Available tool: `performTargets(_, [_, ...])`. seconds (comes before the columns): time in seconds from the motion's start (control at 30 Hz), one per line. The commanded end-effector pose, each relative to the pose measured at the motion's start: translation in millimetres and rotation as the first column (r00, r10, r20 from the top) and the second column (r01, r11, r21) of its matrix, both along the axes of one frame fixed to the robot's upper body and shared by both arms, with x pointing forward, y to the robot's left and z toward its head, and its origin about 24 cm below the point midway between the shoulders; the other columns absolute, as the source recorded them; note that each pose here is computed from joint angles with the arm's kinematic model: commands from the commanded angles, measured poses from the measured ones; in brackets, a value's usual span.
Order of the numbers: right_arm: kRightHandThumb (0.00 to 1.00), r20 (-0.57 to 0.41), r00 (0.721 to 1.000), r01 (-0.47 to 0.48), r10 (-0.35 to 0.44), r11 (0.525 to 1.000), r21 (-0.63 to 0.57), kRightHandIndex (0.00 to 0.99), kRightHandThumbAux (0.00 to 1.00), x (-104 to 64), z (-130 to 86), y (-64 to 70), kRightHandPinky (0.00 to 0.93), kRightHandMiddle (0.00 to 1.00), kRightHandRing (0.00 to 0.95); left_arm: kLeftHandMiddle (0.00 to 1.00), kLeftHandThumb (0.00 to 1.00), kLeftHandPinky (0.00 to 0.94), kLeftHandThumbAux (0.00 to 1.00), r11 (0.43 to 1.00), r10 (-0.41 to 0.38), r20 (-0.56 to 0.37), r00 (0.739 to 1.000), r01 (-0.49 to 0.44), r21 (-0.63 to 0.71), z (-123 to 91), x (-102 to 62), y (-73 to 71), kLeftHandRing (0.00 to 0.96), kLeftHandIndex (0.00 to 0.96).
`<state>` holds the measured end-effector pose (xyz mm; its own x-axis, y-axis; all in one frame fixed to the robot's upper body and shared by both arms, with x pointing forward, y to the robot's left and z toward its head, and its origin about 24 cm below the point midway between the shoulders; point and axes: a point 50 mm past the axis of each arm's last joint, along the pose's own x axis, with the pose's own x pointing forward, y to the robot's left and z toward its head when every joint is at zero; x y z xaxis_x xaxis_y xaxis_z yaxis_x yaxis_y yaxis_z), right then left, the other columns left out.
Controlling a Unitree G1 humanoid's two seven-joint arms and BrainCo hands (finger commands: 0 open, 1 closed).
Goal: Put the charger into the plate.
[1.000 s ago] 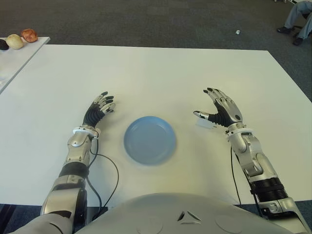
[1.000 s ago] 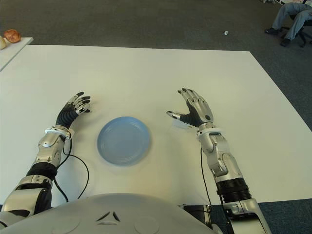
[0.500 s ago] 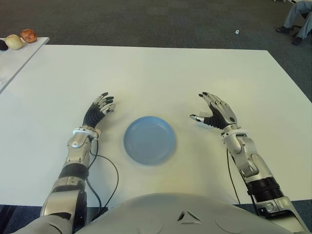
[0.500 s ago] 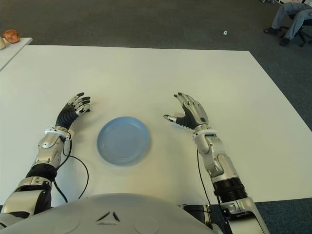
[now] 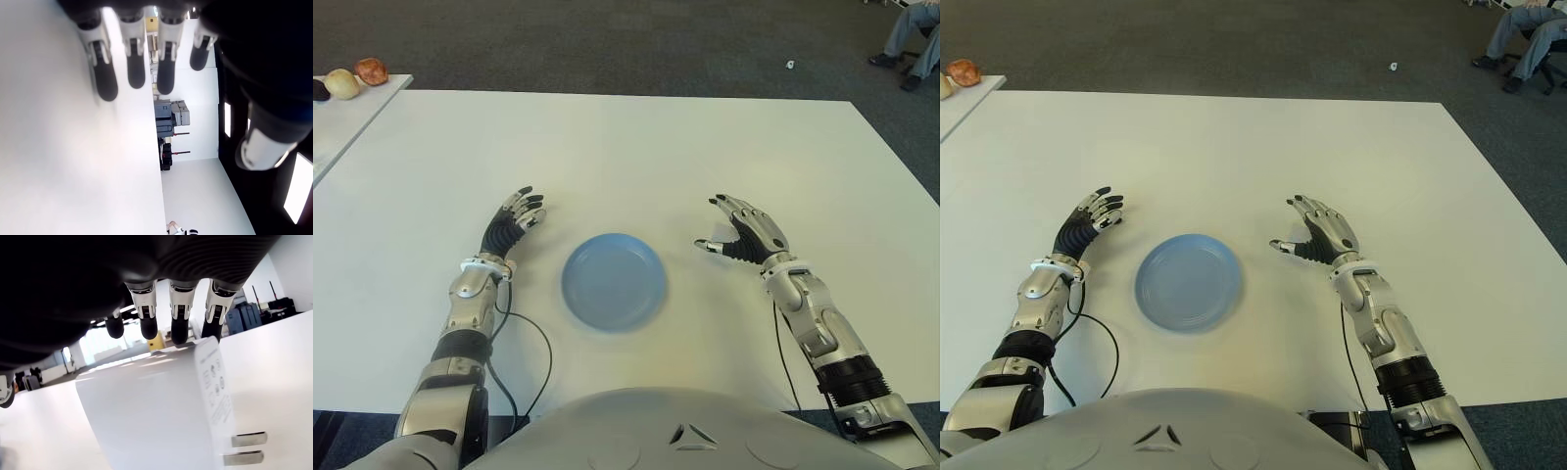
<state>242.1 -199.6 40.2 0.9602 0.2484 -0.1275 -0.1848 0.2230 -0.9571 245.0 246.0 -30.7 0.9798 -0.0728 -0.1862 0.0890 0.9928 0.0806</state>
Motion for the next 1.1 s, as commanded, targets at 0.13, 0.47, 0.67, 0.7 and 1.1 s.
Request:
performTargets(0.13, [0.400, -0.046, 0.998, -0.053, 0.051, 0.998, -0.034, 0.000, 0.340, -2.9, -0.3, -2.1, 0.160, 0.049, 0.078, 0.209, 0.000, 0.136, 0.636, 1.000, 0.003, -0.125, 0.992, -0.006, -0.026, -21.7, -17.3, -2.9, 0.179, 0.120])
performTargets(0.47, [0.390, -0.084, 0.994, -0.074, 0.069, 0.996, -0.057, 0.000, 0.348, -6.0, -7.6, -14.1, 0.101, 0.039, 0.050, 0.202, 0.000, 0.128, 0.632, 1.000, 0.008, -0.130, 0.991, -0.011, -0.024, -20.2, -16.8, -1.4, 0.174, 0.115])
performTargets(0.67, [0.384, -0.094, 0.993, -0.078, 0.073, 0.995, -0.054, 0.002, 0.346, -6.8, -13.2, -16.0, 0.089, 0.039, 0.040, 0.204, 0.000, 0.124, 0.638, 1.000, 0.014, -0.141, 0.990, -0.017, -0.020, -20.2, -16.0, 1.3, 0.171, 0.118])
performTargets(0.7, [0.384, -0.096, 0.993, -0.079, 0.073, 0.995, -0.054, 0.005, 0.347, -7.0, -14.5, -16.6, 0.091, 0.039, 0.039, 0.203, 0.000, 0.122, 0.639, 1.000, 0.016, -0.144, 0.989, -0.019, -0.021, -20.8, -16.0, 2.2, 0.170, 0.118])
performTargets(1.1, [0.384, -0.097, 0.991, -0.098, 0.092, 0.993, -0.059, 0.025, 0.359, -6.1, -22.5, -18.7, 0.115, 0.052, 0.055, 0.204, 0.000, 0.113, 0.622, 1.000, 0.018, -0.130, 0.991, -0.019, -0.007, -19.9, -15.5, 6.2, 0.168, 0.119])
